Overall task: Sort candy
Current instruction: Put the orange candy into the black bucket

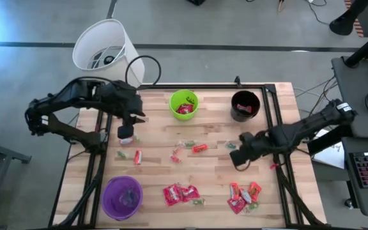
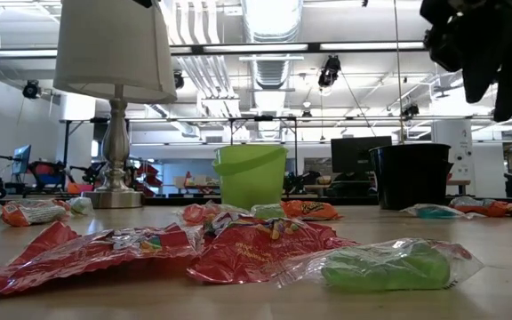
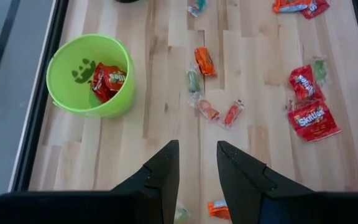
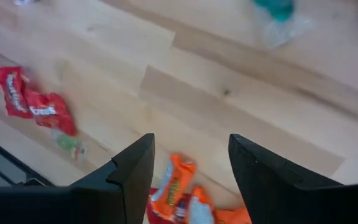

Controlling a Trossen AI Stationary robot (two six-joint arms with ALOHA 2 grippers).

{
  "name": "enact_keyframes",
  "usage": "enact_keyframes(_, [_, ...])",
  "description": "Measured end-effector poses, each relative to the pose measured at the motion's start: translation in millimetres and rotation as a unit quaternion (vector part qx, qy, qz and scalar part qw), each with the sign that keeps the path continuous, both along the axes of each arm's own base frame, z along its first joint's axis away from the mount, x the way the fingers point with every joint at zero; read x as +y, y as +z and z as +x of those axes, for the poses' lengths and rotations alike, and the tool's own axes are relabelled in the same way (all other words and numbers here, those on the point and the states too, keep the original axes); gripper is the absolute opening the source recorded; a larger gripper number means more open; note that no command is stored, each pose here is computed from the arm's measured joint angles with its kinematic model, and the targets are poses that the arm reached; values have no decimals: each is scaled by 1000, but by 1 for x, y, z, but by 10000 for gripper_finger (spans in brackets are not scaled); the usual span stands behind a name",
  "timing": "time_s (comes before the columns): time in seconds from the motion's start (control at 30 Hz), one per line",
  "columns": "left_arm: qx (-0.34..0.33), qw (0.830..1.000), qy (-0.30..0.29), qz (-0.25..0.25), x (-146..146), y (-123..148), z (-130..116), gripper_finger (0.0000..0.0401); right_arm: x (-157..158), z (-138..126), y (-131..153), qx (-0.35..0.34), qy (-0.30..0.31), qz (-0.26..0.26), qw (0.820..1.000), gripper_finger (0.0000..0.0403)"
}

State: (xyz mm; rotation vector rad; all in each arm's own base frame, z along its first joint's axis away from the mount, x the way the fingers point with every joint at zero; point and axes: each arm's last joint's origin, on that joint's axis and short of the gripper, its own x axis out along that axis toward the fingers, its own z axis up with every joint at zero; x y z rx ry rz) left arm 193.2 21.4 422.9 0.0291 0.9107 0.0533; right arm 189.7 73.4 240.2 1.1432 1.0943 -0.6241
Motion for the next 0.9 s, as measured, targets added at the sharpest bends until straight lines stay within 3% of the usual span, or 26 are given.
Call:
enact_keyframes(0.37, [-39, 999, -6, 8, -1, 8, -5, 91, 54, 28, -41, 31, 8, -1, 999, 199])
enact_keyframes(0.77, [-41, 999, -5, 7, -1, 9, -7, 91, 95, 57, -58, 81, 7, -15, 997, 199])
enact_keyframes(0.9, [-40, 999, -11, 8, -1, 9, -7, 91, 104, 58, -57, 126, 6, -42, 991, 199])
